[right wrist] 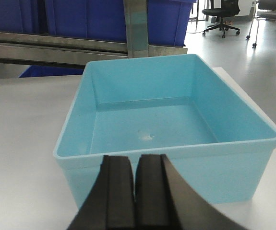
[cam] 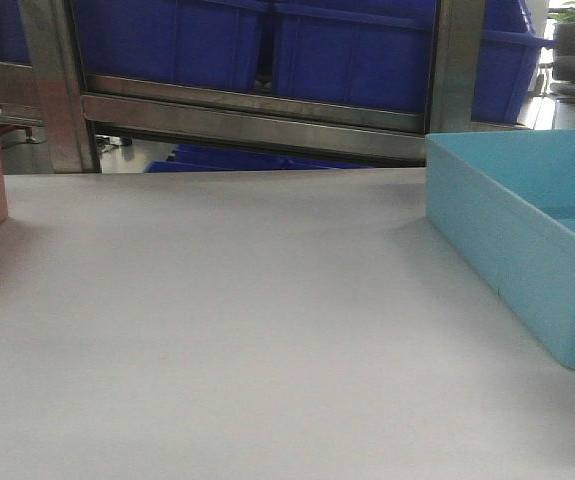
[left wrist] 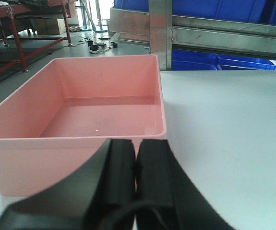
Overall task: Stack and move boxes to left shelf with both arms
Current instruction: 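Lower the left gripper onto the rim of the pink bin and grasp it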
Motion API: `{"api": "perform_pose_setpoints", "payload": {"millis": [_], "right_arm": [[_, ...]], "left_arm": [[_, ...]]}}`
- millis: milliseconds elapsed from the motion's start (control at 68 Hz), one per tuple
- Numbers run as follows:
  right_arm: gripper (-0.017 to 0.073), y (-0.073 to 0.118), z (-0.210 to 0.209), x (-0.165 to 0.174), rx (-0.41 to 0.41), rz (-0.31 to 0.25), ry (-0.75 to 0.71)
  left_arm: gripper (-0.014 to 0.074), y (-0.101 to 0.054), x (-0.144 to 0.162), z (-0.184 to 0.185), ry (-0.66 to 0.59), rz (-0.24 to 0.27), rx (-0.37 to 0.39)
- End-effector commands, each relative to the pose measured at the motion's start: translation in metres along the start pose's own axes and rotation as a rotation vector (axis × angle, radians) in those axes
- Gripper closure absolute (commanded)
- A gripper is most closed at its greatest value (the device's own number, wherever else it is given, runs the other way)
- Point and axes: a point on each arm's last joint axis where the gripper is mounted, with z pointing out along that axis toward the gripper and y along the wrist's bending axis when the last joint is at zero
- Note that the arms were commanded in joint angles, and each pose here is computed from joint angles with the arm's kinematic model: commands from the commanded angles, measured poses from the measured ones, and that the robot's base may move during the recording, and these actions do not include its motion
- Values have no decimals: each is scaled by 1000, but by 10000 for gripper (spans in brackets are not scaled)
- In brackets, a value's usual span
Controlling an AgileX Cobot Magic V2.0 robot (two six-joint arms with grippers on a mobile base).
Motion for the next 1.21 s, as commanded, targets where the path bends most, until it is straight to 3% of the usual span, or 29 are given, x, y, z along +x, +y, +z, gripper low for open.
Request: {"api": "perform_pose_setpoints", "payload": {"millis": [0, 176, 323, 529, 617, 882, 1014, 1190], "right_arm": [[503, 1, -3, -16, -10, -9, -130], [503, 1, -3, -16, -10, -9, -130], [503, 1, -3, -16, -10, -9, -130], [503, 1, -3, -16, -10, -9, -130], [503, 1, -3, -16, -10, -9, -130], [503, 1, -3, -16, -10, -9, -130], [503, 1, -3, -16, -10, -9, -130], [503, 1, -3, -16, -10, -9, -130]], "left_arm": [[603, -3, -1, 0, -86, 0, 25], [603, -3, -2, 0, -101, 0, 29], [603, -4, -4, -1, -120, 36, 33], [603, -7, -30, -6, -328, 17, 75], [603, -3, -56, -11, -354, -5, 49], [591, 12, -159, 3, -193, -33, -41], [488, 17, -194, 28, -18, -81, -78], [169, 24, -229, 76, 191, -87, -127]]}}
